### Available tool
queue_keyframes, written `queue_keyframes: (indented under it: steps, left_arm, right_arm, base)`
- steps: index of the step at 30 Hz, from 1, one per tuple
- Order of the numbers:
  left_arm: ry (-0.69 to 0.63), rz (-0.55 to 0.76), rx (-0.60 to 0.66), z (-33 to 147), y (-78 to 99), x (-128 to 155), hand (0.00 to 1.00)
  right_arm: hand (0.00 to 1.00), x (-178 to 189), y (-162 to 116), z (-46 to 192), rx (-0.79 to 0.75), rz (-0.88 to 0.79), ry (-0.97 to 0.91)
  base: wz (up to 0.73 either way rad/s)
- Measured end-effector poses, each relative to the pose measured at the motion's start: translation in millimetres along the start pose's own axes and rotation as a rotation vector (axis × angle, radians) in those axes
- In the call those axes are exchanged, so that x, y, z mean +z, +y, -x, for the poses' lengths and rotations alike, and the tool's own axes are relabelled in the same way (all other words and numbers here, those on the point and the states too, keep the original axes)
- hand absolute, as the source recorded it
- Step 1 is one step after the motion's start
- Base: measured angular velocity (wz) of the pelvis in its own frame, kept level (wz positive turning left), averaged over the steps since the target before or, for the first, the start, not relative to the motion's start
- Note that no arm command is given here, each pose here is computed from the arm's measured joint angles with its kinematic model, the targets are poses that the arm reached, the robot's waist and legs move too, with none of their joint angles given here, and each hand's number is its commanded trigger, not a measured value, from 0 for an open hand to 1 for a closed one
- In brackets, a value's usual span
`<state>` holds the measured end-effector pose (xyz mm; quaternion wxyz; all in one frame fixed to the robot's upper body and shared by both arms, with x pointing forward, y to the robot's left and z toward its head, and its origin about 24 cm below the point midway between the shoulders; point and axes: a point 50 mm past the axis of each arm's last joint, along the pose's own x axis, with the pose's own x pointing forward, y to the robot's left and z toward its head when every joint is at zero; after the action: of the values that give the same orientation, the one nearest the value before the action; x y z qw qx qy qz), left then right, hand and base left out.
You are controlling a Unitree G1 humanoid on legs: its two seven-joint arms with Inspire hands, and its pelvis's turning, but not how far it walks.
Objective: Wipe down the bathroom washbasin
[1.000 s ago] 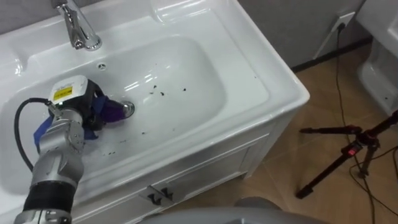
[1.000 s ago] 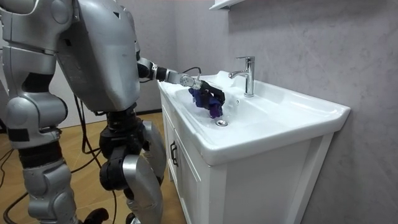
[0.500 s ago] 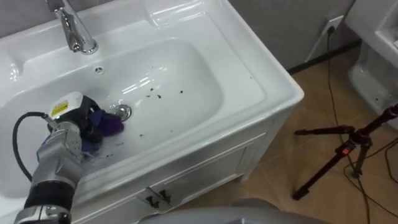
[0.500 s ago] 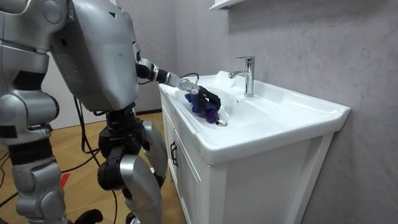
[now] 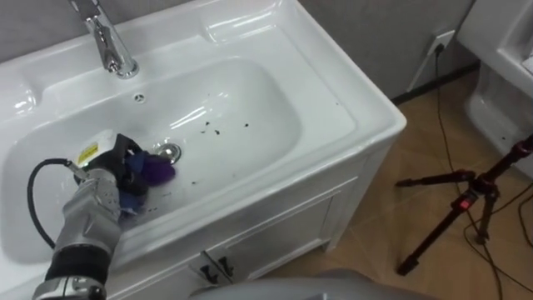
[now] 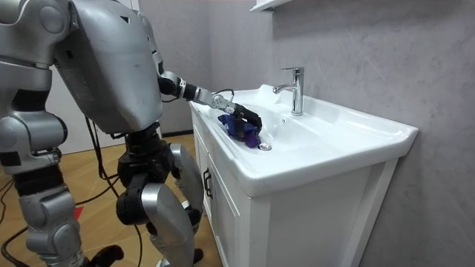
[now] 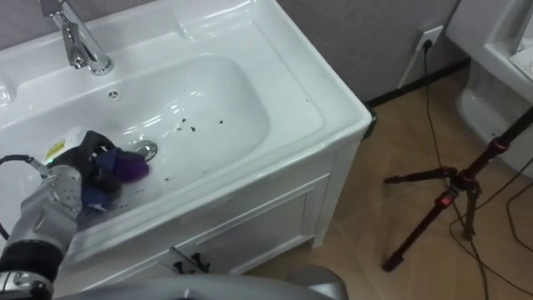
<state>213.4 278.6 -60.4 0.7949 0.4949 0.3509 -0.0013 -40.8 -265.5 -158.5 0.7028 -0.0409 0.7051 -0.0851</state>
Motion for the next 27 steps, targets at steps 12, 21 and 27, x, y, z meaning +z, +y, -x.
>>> queue_keyframes:
  steps: [12,21,27]
  left_arm:
    - [-0.058,0.141,-0.033,1.5,-14.9,20.0,1.0]
    - [-0.238,0.143,-0.093,10.3,-28.5,67.4,1.0]
    - [-0.315,0.117,-0.122,14.7,-28.4,85.8,1.0]
  right_arm:
    - [0.0,11.9,12.2,-2.0,0.018,0.03,-0.031]
    - [0.0,24.0,21.5,-2.0,0.046,0.112,-0.095]
    - [0.0,20.5,21.8,-2.2,0.069,0.137,-0.069]
  base:
    - [-0.02]
    - [0.02]
    - [-0.02]
